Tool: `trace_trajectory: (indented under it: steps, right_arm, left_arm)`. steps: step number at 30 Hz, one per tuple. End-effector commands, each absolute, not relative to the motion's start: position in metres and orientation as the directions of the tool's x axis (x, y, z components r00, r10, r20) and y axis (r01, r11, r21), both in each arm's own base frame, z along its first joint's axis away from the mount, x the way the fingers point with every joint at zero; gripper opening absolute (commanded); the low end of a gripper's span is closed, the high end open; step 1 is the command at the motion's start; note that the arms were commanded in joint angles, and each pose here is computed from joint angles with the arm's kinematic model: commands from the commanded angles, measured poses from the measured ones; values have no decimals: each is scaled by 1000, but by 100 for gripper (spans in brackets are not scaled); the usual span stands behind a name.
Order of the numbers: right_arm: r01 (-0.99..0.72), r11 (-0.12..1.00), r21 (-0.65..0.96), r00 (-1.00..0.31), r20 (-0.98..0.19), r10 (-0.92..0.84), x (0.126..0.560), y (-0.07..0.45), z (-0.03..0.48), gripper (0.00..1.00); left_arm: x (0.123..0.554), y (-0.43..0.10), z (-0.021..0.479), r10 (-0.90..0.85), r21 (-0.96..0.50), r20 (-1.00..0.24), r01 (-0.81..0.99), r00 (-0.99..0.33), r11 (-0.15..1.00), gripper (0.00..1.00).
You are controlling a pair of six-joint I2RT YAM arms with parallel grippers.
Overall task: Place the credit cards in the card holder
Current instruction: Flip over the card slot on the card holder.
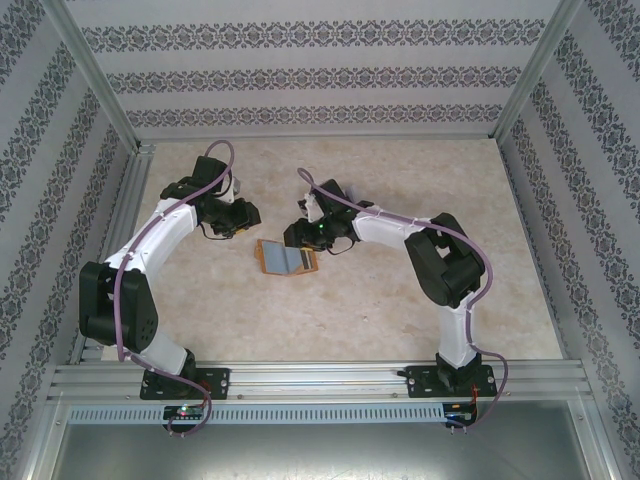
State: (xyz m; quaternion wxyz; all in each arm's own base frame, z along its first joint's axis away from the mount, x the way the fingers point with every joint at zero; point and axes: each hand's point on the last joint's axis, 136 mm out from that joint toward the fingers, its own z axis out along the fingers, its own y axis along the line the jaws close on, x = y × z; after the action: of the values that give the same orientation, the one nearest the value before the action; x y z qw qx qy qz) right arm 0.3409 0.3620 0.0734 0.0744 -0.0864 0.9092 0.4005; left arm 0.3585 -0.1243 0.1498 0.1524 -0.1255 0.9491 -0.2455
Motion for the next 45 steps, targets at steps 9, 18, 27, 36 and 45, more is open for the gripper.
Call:
trace_trajectory:
  steps: [9, 18, 27, 36, 45]
  right_arm:
    - [-200, 674, 711, -977, -193, -87, 341, 354, 73, 30]
    - [-186, 713, 676, -981, -172, -93, 340, 347, 55, 21]
    - [-213, 815, 539, -975, -166, -145, 336, 340, 33, 21]
    - [-243, 822, 514, -968, -177, -176, 336, 349, 35, 31]
    - [-252, 830, 497, -961, -227, -156, 341, 333, 60, 48]
  left_arm:
    - [358, -128, 143, -314, -516, -215, -166, -925, 840, 36]
    - [357, -131, 138, -319, -530, -201, -171, -926, 830, 36]
    - [358, -138, 131, -311, -538, -189, -167, -931, 826, 36]
    - [359, -154, 118, -292, -556, -160, -159, -943, 816, 36]
    - [350, -157, 86, -259, -519, -112, -166, -959, 838, 28]
